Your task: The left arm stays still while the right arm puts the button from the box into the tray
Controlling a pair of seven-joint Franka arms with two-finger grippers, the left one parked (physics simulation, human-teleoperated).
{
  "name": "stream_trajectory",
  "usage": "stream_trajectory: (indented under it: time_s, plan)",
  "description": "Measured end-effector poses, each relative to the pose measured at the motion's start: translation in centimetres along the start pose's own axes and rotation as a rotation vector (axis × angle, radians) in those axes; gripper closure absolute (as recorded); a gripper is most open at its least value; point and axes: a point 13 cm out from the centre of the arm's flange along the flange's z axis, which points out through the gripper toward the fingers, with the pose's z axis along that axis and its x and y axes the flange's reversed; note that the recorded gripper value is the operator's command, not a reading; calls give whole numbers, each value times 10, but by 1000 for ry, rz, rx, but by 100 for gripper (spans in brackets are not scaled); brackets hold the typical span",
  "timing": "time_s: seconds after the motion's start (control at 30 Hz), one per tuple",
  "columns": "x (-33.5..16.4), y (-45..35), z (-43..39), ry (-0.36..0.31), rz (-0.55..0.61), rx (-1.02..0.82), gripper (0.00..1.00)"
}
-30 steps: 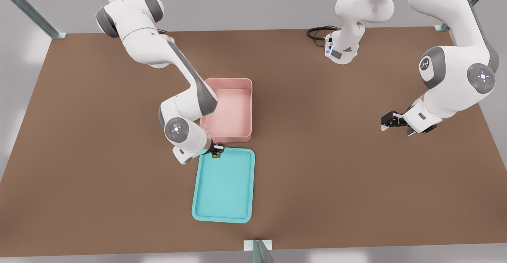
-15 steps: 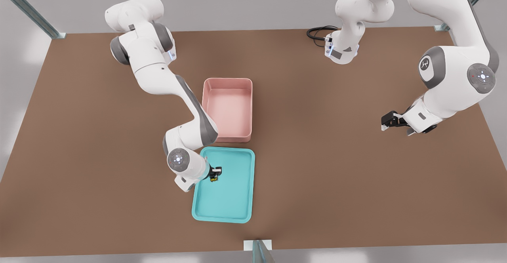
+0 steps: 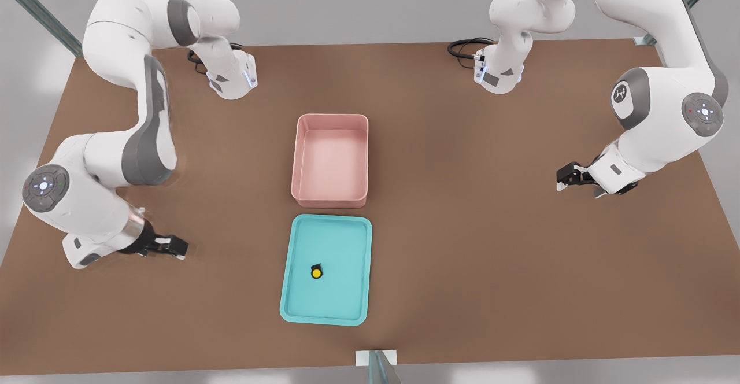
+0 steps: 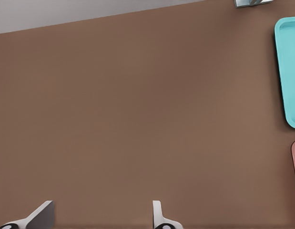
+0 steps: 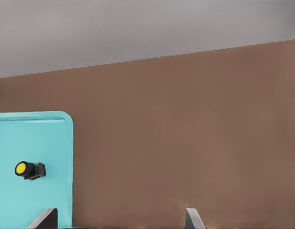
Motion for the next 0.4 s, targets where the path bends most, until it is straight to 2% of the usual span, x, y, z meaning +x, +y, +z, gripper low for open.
stream_trajectory:
  time_s: [0.07, 0.1, 0.17, 0.3, 0.4]
  plan:
    - [106, -63, 5, 148, 48, 37, 0]
    - [133, -76, 7, 172, 53, 43, 0]
    - [148, -71, 15, 188, 28, 55, 0]
    - [150, -13, 20, 179, -84, 66, 0]
    - [148, -13, 23, 180, -89, 69, 0]
